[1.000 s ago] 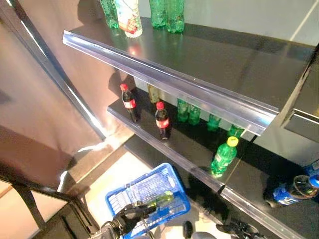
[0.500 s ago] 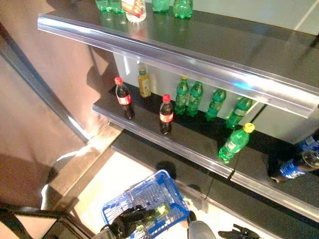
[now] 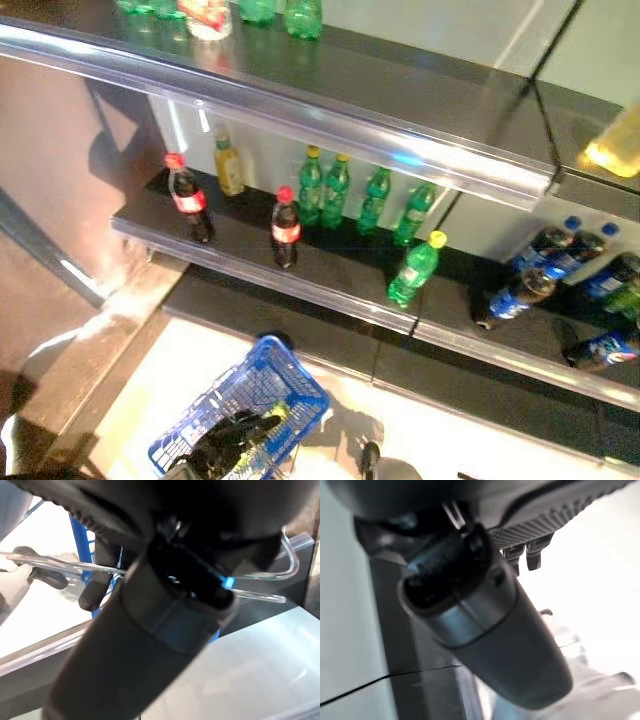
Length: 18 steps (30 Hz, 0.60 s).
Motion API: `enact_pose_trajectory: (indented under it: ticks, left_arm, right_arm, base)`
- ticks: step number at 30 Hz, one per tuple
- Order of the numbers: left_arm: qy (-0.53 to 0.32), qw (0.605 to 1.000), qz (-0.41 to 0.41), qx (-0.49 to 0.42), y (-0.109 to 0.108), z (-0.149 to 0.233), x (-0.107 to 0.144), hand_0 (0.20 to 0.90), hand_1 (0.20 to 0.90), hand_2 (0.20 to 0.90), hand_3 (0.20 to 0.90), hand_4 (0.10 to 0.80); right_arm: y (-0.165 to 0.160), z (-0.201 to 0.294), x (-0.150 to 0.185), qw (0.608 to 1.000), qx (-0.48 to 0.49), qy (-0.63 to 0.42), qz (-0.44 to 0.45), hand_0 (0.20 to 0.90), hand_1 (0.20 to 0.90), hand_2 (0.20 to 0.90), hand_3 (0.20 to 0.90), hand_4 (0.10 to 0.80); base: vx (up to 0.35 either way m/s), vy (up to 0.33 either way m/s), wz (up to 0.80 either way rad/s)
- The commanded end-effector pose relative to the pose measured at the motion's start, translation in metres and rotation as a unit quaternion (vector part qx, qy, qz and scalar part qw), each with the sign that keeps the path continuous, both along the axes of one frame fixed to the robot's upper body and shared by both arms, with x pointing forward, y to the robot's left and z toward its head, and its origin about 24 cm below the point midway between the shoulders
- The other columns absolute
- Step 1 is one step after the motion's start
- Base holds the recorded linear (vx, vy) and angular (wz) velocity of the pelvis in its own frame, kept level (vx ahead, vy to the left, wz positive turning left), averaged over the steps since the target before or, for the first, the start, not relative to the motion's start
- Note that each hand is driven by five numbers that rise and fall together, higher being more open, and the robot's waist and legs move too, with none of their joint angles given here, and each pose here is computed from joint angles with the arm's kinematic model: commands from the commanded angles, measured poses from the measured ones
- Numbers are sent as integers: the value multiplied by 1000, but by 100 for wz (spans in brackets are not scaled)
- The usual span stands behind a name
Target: Pick up the drink and place into the basket.
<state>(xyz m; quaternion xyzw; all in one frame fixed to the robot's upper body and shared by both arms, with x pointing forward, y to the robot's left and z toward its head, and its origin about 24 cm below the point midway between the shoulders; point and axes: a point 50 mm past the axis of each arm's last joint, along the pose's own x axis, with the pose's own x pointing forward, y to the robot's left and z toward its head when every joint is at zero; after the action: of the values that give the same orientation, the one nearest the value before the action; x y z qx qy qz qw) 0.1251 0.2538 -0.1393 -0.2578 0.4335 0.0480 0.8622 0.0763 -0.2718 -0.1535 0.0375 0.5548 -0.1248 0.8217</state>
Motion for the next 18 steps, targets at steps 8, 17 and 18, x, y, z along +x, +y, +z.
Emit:
enact_pose_trajectory:
  ticks: [8,17,18]
  left_arm:
    - [-32,999,-23,13,16,9,0,300,300,300,200,100]
    - [-28,999,-25,8,0,3,-1,300,300,300,200,100]
    - [-27,999,-23,8,1,3,-1,300,300,300,200,100]
  right_arm:
    - [-4,3,15,1000,-11,9,8,900,900,900,900,800]
    - [-8,1,-3,999,-19,27,-16,900,900,900,900,800]
    - [-7,1,-4,999,-18,28,-17,900,900,900,900,800]
  base:
    - [-69,-181,-31]
    - [-97,22,-4]
    - [-51,59,18]
